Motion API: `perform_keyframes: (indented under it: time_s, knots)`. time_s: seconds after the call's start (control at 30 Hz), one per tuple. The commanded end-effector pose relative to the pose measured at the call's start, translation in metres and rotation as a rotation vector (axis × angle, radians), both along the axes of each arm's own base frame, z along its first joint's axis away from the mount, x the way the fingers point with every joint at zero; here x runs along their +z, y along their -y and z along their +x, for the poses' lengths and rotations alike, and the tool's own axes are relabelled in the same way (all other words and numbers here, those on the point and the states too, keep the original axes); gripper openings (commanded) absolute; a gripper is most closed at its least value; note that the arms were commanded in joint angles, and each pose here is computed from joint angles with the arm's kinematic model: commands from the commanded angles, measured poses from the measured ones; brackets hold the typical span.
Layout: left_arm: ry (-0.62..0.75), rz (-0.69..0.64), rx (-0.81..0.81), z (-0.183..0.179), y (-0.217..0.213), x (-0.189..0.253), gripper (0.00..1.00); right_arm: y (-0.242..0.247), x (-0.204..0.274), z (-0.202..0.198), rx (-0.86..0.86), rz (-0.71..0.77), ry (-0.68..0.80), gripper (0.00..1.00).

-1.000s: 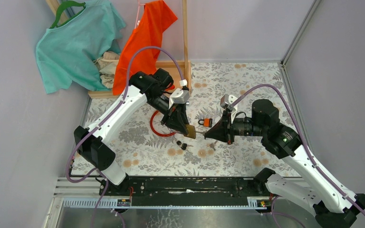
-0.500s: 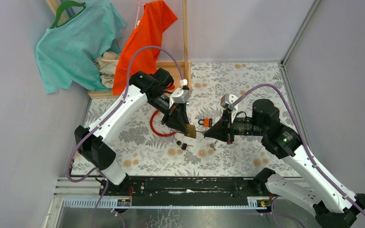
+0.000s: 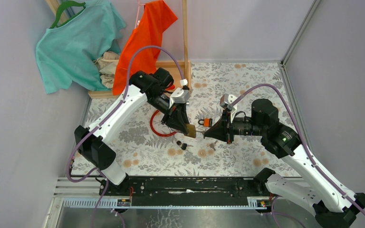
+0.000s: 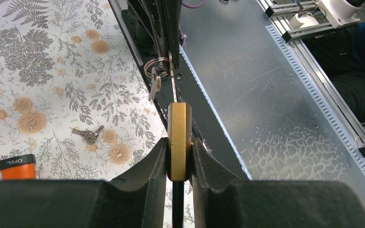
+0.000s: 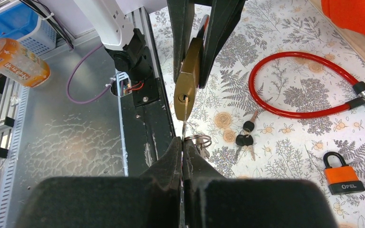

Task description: Unlock with the key

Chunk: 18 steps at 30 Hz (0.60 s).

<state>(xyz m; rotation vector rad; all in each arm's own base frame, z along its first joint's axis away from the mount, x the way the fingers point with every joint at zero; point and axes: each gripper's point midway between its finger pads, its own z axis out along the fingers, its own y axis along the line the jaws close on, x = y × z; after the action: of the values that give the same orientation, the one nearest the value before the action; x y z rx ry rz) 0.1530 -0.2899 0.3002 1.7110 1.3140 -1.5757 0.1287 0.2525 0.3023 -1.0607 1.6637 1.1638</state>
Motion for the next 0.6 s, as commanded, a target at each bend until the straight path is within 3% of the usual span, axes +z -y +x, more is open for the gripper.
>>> perform_keyframes:
  time_s: [0.0,0.57]
  knots:
    - [0.011,-0.105,-0.021,-0.0042,0.0070,0.0284,0.00,-0.0010,0.0067,0.0070,-0.025,0.004,0.045,0.00]
    - [0.021,-0.106,-0.021,-0.0015,0.0082,0.0285,0.00,-0.0098,0.0111,0.0084,0.011,0.021,0.032,0.00]
